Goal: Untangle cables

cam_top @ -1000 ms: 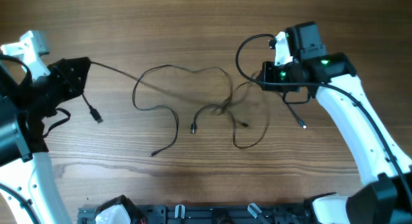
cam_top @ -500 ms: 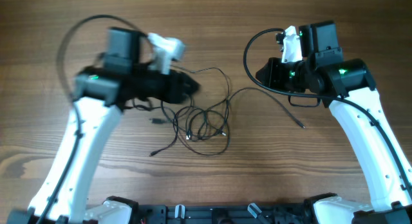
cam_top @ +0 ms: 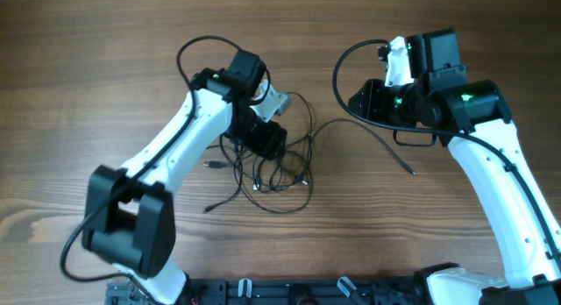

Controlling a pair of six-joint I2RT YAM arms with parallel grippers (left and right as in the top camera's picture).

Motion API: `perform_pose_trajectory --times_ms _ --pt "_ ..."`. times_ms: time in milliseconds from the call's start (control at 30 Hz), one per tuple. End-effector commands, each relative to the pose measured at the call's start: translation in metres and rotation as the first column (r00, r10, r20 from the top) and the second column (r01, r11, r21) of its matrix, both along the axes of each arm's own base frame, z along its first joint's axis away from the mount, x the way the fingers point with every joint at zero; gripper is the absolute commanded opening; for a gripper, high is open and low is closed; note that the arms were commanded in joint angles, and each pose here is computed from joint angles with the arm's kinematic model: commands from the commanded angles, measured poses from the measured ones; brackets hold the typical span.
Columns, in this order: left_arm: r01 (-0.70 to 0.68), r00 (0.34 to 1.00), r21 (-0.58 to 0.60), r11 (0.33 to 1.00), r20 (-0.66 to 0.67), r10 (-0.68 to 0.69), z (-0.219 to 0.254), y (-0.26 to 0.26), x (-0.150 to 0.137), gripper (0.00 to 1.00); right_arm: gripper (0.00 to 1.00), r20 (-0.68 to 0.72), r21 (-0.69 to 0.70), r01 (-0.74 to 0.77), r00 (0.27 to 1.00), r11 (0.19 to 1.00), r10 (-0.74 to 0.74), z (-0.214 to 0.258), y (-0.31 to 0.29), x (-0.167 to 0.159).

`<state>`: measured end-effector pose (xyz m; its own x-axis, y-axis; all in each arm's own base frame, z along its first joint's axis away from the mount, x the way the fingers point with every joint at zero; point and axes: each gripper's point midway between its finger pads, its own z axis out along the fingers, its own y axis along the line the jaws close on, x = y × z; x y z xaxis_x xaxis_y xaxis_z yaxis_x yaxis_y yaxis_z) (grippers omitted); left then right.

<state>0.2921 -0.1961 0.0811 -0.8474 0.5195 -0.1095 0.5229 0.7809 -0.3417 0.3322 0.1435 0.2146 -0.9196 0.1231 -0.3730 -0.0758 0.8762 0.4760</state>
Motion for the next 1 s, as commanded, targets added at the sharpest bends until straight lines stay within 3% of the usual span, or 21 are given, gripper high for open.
perform_pose_trajectory --times_ms 0,200,400,467,567,833,900,967 --pt "0.050 0.997 0.053 0.997 -0.057 -0.047 -0.029 0.006 -0.005 0.64 0.27 0.020 -0.008 0.008 1.000 1.000 -0.008 0.007 -0.002 0.002" --pt "0.050 0.997 0.170 0.984 -0.073 -0.038 -0.058 0.023 0.001 0.55 0.27 0.012 -0.012 0.004 1.000 1.000 -0.004 0.005 -0.002 0.000" --pt "0.047 0.997 0.166 0.985 -0.065 -0.037 -0.066 0.019 0.005 0.47 0.27 0.015 -0.020 -0.011 1.000 1.000 0.011 0.005 -0.002 -0.001" --pt "0.043 0.998 0.157 0.987 -0.043 -0.037 -0.067 0.017 0.010 0.40 0.27 0.014 -0.021 -0.012 1.000 1.000 0.013 0.004 -0.002 -0.001" --pt "0.041 0.999 0.155 0.987 -0.039 -0.035 -0.067 0.016 0.011 0.20 0.27 0.005 -0.024 -0.014 1.000 1.000 0.014 0.003 -0.003 -0.003" --pt "0.030 0.997 0.135 0.990 -0.080 -0.019 -0.084 0.017 -0.006 0.23 0.27 -0.010 -0.027 -0.014 1.000 1.000 0.014 0.001 -0.004 -0.006" --pt "0.029 0.997 0.120 0.992 -0.080 -0.019 -0.085 0.014 -0.006 0.04 0.28 -0.010 -0.026 -0.013 1.000 1.000 0.013 0.001 -0.004 -0.006" --pt "0.008 0.997 0.119 0.993 -0.073 0.001 -0.078 0.013 -0.003 0.04 0.28 -0.012 -0.026 -0.013 1.000 1.000 0.012 0.001 -0.004 -0.006"
